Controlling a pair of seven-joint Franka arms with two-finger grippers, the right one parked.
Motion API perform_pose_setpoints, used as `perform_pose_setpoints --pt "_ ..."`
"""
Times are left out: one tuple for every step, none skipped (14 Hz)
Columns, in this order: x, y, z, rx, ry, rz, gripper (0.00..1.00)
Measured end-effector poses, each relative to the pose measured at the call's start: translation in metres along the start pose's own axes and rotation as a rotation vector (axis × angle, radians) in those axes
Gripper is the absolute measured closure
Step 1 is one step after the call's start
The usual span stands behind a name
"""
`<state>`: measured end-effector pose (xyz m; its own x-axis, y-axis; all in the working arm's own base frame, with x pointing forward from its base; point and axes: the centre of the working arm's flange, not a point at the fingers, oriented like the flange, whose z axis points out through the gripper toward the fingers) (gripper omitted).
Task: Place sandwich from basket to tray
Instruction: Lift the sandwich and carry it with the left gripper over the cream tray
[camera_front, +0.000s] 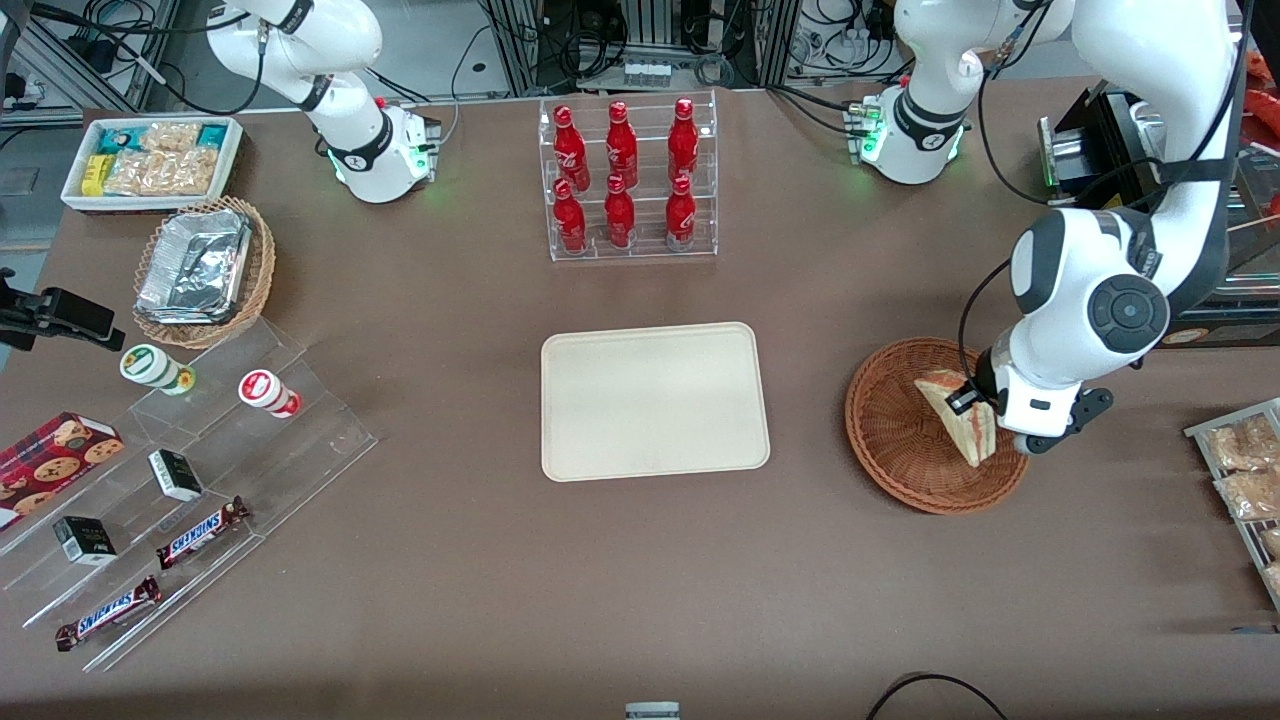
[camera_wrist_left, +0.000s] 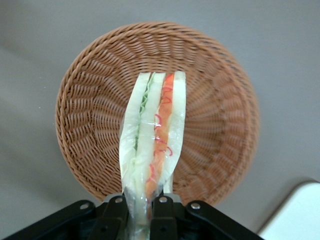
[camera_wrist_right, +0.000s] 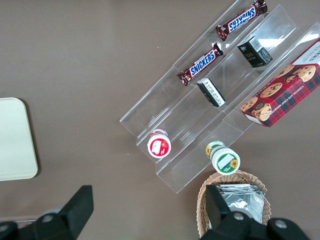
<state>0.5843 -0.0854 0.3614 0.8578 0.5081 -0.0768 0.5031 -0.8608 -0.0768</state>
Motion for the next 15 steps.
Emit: perform_pose_setpoints --pt "-0.004 0.009 -0.006 -0.003 0.005 0.017 0.85" --pt "-0.010 0.019 -0.008 -0.004 0.008 0.035 0.85" --pt "-0.016 0.030 -0.006 -0.002 0.008 0.056 0.85" --pt "-0.024 0.044 -0.003 0.000 0.007 0.082 0.85" --pt "-0.033 0.060 0.000 0.002 0.006 0.112 0.85" --pt "-0.044 0.078 0.004 0.004 0.006 0.145 0.85" --pt "-0.055 0.096 0.007 0.005 0.006 0.176 0.85" --pt "-0.066 0.115 0.010 0.005 0.007 0.209 0.85" --pt "-0.078 0.134 0.012 0.003 0.010 0.240 0.85" --pt "-0.091 0.154 0.016 0.000 0.012 0.270 0.85" --pt "-0.103 0.173 0.020 -0.001 0.012 0.289 0.85" --pt "-0.116 0.190 0.025 -0.001 0.012 0.293 0.85" --pt "-0.130 0.206 0.032 0.002 0.010 0.290 0.85" --pt "-0.146 0.223 0.040 0.005 0.008 0.293 0.85" --pt "-0.163 0.240 0.048 0.006 0.007 0.306 0.85"
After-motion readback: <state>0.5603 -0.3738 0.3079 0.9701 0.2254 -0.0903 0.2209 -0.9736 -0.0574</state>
